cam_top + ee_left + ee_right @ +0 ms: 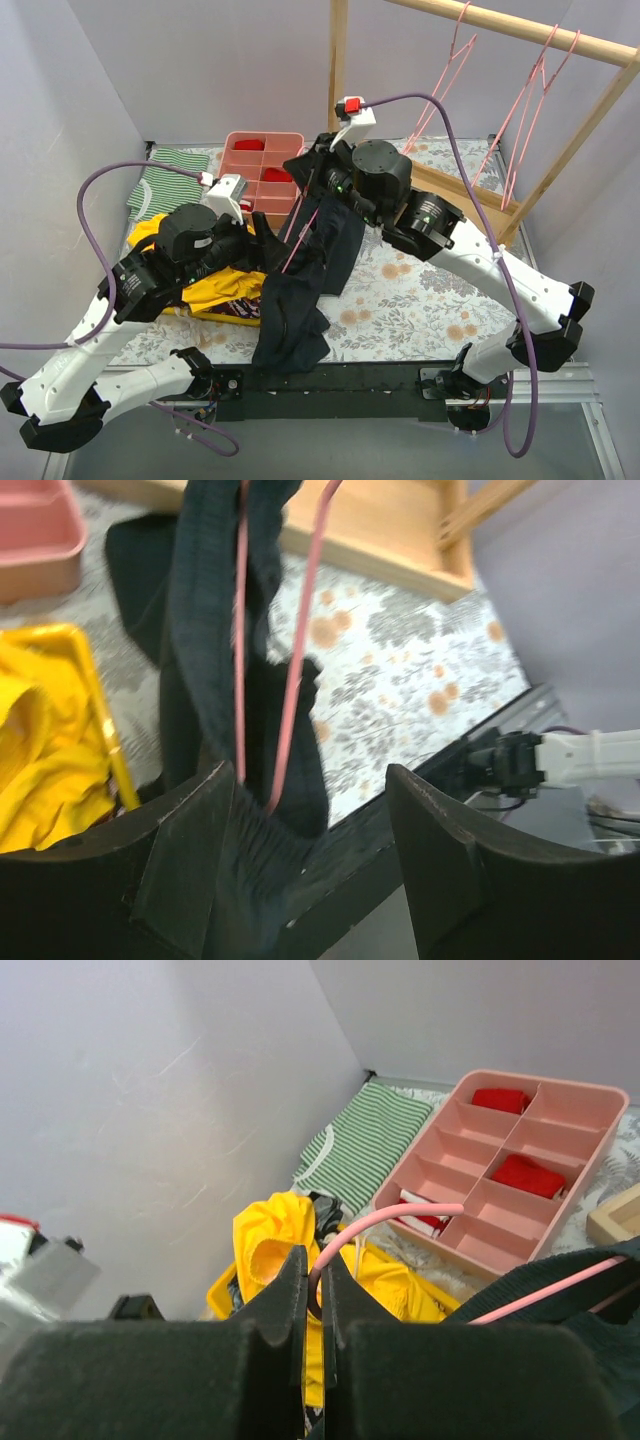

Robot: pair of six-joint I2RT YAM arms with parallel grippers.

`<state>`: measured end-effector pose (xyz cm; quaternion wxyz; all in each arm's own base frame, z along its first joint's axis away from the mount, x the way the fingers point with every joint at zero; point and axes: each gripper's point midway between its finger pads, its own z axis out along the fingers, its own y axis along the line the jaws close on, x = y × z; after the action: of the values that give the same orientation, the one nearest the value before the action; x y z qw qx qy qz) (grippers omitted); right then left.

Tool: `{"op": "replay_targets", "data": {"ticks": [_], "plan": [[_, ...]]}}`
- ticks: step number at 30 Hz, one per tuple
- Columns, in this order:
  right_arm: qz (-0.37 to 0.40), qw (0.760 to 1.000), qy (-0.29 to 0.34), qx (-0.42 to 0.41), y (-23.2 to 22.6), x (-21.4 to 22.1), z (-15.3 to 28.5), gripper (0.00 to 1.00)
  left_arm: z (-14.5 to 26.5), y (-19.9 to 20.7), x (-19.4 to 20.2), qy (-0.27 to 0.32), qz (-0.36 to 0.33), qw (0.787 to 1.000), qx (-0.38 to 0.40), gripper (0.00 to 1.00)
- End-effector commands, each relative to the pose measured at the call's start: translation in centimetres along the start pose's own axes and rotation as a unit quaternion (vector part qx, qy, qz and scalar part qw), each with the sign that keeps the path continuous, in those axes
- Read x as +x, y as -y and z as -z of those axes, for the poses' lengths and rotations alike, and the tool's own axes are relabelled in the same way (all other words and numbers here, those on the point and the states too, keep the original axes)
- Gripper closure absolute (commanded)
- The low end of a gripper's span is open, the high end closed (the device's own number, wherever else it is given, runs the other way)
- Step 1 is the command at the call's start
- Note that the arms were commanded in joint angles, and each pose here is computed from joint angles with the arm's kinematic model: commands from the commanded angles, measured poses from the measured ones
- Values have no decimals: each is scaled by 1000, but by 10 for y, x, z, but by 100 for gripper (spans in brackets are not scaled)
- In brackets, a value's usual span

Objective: Place the shorts on the hanger

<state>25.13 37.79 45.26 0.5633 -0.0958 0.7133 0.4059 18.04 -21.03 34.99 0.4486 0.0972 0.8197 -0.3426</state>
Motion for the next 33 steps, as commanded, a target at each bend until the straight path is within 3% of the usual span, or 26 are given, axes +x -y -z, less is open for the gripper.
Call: {"op": "replay_targets", "data": {"ticks": [1,5,10,18,33], "plan": [[0,996,85,13,-11,-67,5,99,15,-39,27,-43,-14,995,-86,37],[6,995,92,28,-9,-73,1,99,17,-41,28,-40,-17,995,-88,27],[9,996,89,30,-11,-75,-2,99,10,-50,41,-51,-27,994,-96,25],[10,995,88,34,-10,-78,-1,99,4,-37,48,-64,-48,996,-45,24],[9,996,88,29,-14,-83,3,99,-12,-39,53,-79,-71,993,-47,40]]}}
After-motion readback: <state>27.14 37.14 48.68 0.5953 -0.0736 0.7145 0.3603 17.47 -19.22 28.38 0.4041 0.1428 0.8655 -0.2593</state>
